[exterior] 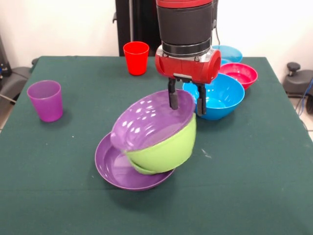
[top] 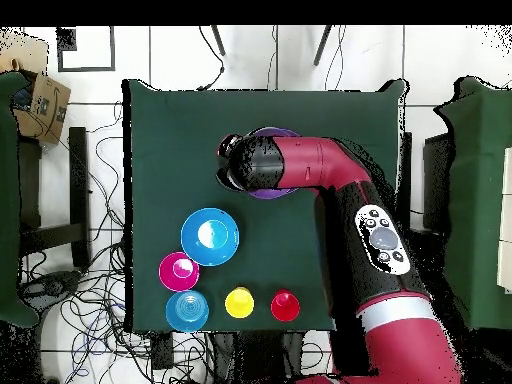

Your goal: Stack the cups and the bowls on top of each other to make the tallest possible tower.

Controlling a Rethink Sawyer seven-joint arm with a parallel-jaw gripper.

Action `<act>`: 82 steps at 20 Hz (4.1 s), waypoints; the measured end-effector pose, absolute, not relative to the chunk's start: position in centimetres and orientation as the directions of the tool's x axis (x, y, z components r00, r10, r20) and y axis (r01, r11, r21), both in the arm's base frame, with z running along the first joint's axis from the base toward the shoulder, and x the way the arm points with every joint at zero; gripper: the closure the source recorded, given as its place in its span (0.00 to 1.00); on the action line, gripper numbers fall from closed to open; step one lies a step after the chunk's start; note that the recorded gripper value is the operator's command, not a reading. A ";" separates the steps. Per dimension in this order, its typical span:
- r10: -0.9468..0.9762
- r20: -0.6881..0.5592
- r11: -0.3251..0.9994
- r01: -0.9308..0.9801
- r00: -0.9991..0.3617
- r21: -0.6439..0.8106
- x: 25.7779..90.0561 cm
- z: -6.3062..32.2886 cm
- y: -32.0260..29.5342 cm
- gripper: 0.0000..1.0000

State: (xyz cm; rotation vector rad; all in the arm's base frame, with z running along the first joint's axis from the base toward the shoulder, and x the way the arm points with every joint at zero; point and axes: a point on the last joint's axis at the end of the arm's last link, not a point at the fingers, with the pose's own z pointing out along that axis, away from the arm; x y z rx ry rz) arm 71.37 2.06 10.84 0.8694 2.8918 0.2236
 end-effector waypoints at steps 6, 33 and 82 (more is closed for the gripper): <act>0.555 -0.070 0.825 0.537 -0.829 0.173 71.4 11.0 2.0 0.00; 0.555 -0.072 0.825 0.537 -0.829 0.173 71.5 11.1 2.0 0.00; 0.566 -0.099 0.820 0.545 -0.819 0.174 72.0 12.9 0.6 0.00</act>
